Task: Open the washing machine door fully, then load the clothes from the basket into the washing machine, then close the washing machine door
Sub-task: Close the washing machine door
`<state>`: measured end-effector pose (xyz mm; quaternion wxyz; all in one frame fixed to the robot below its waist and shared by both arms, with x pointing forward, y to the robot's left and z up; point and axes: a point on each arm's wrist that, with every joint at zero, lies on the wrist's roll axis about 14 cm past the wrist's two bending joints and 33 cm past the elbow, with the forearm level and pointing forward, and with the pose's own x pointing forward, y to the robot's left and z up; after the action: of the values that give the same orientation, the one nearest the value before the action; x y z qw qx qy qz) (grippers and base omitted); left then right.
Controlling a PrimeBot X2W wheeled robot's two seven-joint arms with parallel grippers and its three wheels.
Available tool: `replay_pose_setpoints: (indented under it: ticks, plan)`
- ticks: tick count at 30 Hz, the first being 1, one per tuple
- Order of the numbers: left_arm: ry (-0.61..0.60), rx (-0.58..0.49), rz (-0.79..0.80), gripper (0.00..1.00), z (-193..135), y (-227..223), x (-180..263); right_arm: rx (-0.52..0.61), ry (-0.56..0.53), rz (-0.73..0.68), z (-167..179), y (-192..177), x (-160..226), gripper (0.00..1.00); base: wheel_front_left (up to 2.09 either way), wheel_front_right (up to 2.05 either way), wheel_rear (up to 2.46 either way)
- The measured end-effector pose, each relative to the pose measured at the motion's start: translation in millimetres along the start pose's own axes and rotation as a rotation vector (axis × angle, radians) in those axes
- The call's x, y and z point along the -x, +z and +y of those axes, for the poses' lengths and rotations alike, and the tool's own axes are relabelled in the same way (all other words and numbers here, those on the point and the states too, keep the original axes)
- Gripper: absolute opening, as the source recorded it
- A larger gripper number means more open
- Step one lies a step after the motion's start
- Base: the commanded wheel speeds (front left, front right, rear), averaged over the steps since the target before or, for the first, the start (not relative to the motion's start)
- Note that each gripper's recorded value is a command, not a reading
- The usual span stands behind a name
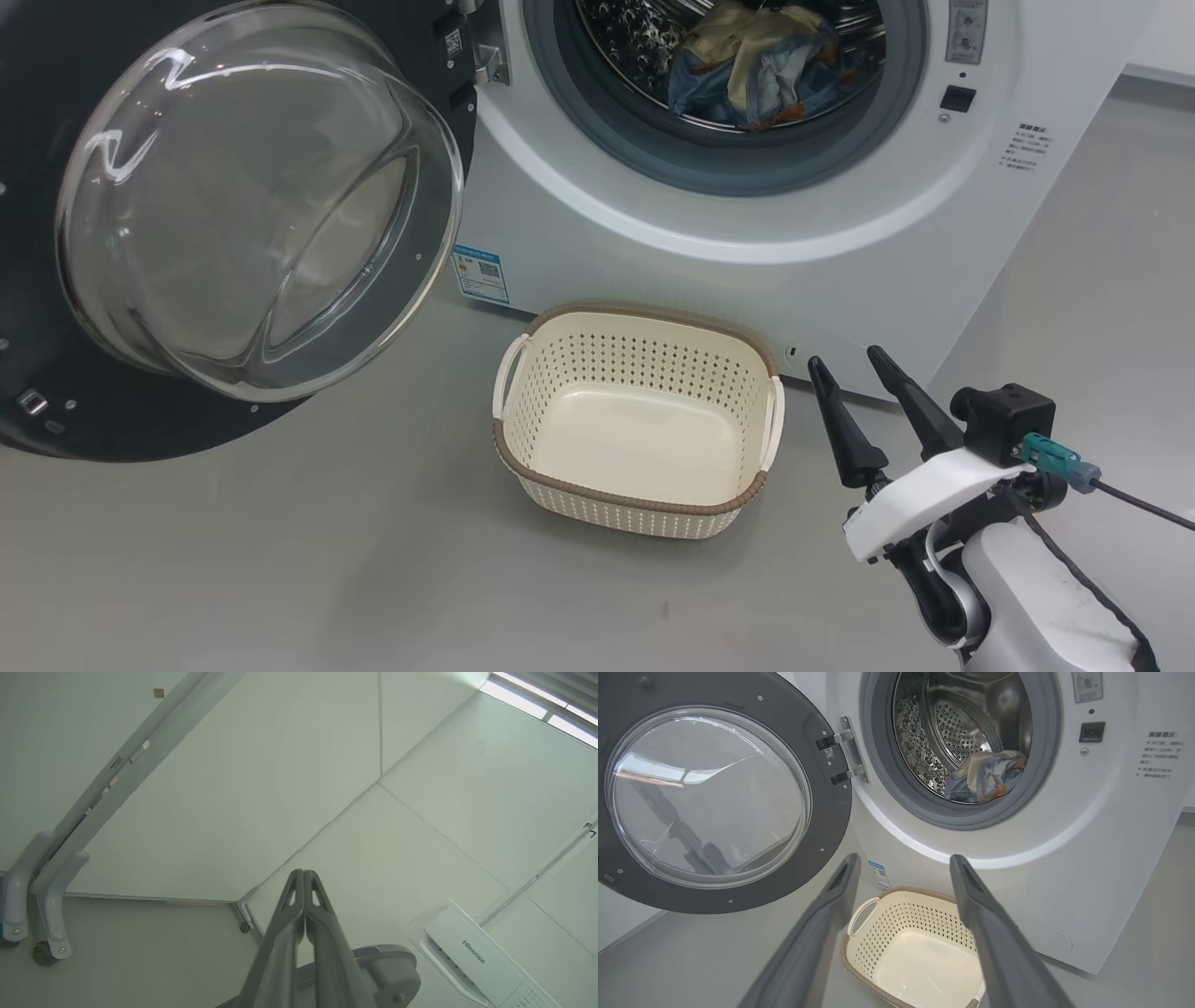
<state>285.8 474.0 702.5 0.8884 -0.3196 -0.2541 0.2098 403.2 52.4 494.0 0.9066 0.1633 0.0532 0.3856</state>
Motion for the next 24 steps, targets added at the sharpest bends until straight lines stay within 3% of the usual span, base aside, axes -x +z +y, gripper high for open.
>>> replay_pose_setpoints:
  ticks: [8, 24]
  plan:
    - [0.138, 0.147, 0.083, 0.0, 34.0, -13.1, -20.0, -0.006, -0.038, -0.001, -16.3, -0.9, 4.1, 1.0, 0.0, 0.0, 0.0]
    - [0.267, 0.13, 0.296, 0.0, 56.6, -72.4, -52.2, -0.016, -0.125, -0.005, -56.8, -2.8, 10.1, 1.0, 0.0, 0.0, 0.0]
